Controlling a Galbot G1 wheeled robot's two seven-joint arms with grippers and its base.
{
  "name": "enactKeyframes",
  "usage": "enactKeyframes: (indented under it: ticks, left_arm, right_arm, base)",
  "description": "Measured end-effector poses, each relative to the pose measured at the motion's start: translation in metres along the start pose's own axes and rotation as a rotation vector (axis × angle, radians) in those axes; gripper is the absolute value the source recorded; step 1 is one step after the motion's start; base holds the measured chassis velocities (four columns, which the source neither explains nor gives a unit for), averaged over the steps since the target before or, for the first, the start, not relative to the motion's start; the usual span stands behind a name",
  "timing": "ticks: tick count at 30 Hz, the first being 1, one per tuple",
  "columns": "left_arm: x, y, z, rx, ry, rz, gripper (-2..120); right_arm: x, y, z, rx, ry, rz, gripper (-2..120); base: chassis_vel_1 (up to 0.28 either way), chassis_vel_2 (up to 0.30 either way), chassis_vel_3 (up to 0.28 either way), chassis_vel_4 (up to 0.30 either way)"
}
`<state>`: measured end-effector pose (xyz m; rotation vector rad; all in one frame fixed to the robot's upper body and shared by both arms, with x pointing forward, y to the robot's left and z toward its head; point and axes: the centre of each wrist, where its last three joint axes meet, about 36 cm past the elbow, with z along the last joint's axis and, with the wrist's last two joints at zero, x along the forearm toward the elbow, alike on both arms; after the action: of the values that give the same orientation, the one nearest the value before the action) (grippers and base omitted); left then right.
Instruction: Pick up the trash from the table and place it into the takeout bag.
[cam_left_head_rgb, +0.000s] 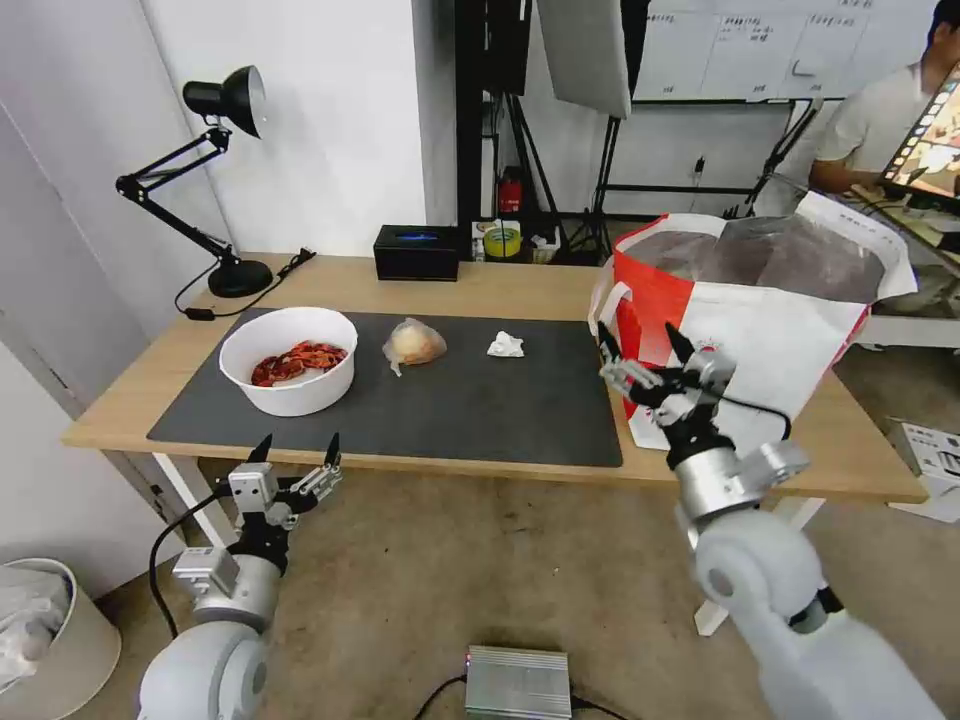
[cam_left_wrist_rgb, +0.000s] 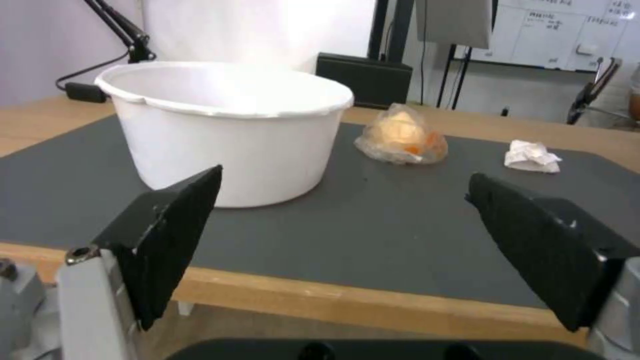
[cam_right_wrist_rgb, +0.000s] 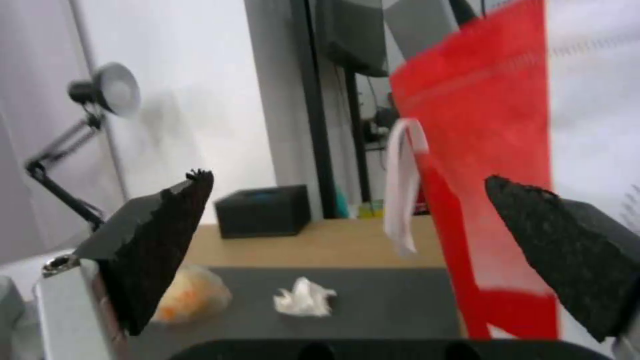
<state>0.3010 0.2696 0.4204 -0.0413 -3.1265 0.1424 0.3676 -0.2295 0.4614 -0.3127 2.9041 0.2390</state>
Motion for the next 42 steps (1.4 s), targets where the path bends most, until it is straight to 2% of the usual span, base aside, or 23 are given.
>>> enactKeyframes:
  ticks: [6,12,17,28,42]
  left_arm:
    - [0.005,-0.002,0.000,0.001,-0.008,-0.007,100]
    - [0.007,-0.004,0.001,-0.006,-0.007,-0.011,100]
    - [0.008,-0.004,0.002,-0.007,-0.005,-0.017,100]
    - [0.012,0.002,0.007,-0.032,0.016,-0.008,100]
    - [0.007,0.000,0.017,-0.024,0.033,0.015,100]
  right_arm:
    - [0.016,-0.005,0.029,0.089,-0.013,0.057,100]
    - [0.032,-0.007,0.038,0.103,0.000,0.099,100]
    - [0.053,0.000,0.046,0.096,0.037,0.131,100]
    - [0.081,0.013,0.068,0.119,0.171,0.118,100]
    - [0.090,0.024,0.068,0.113,0.190,0.102,100]
  base:
    - [0.000,0.000,0.000,0.000]
    - [0.000,0.000,0.000,0.000]
    - [0.000,0.000,0.000,0.000]
    - [0.000,0.000,0.000,0.000]
    - [0.000,0.000,0.000,0.000]
